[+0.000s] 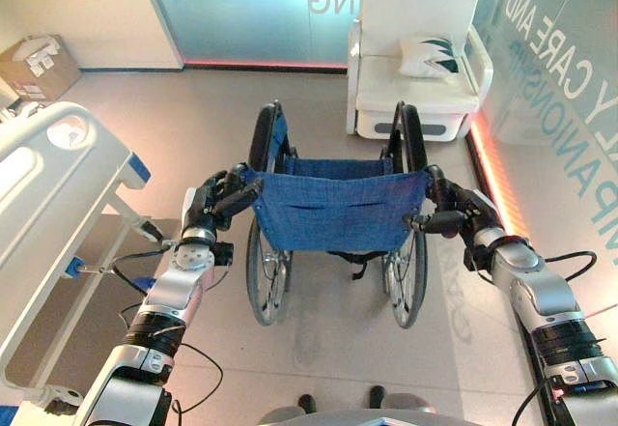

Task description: Push the wheelchair next to the bed

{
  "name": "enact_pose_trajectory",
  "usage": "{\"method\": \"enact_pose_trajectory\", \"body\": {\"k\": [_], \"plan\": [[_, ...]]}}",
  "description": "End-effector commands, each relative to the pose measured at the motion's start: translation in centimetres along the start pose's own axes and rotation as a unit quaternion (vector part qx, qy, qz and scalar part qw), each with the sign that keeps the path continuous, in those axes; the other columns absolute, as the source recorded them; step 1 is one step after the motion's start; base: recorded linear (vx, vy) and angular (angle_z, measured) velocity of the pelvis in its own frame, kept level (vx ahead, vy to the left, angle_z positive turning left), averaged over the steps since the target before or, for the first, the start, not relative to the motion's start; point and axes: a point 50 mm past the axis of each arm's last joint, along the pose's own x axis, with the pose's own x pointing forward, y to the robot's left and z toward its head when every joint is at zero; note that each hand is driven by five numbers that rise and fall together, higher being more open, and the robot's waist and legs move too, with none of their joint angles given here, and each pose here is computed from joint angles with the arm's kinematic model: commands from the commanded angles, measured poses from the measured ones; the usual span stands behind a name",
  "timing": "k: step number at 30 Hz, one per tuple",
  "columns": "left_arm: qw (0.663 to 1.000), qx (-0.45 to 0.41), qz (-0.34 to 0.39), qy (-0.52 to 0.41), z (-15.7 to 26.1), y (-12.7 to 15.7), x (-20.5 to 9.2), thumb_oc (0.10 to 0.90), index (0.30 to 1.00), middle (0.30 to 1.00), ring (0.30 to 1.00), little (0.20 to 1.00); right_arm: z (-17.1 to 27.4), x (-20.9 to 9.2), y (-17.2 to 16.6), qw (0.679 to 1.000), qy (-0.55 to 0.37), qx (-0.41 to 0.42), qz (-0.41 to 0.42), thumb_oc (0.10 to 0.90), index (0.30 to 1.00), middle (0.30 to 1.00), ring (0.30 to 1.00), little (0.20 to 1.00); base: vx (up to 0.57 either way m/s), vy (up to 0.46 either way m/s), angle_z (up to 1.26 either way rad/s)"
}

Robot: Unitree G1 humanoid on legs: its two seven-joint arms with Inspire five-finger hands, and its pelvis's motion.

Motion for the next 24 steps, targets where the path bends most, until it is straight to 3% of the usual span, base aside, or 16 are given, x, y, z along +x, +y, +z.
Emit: {"method": "enact_pose_trajectory", "body": {"k": [1, 8, 13, 24], "plan": [[0.979, -0.06, -0.026, -0.195, 8.5, -1.8, 0.5, 0.8, 0.9, 0.9, 0.9, 0.9, 1.4, 0.5, 5.8, 0.991, -0.044, -0.018, 0.122, 0.8, 0.9, 0.9, 0.9, 0.9, 0.0, 0.0, 0.0], [0.984, -0.044, -0.088, -0.147, 7.1, -3.7, 0.3, 0.8, 0.9, 0.9, 0.9, 0.9, 1.5, 0.5, 6.2, 0.991, -0.048, -0.019, 0.123, 0.8, 0.9, 0.9, 0.9, 0.9, 0.0, 0.0, 0.0], [0.986, 0.039, -0.15, -0.066, 5.1, -4.4, 0.7, 0.8, 0.9, 0.9, 0.9, 0.9, 2.1, 0.6, 6.1, 0.991, -0.05, -0.022, 0.124, 0.8, 0.9, 0.9, 0.9, 0.9, 0.0, 0.0, 0.0], [0.993, 0.078, -0.093, -0.009, 4.1, -2.9, 1.5, 0.8, 0.9, 0.9, 0.9, 0.9, 2.4, 0.7, 6.2, 0.99, -0.048, -0.025, 0.127, 0.8, 0.9, 0.9, 0.9, 0.9, 0.0, 0.0, 0.0]]}}
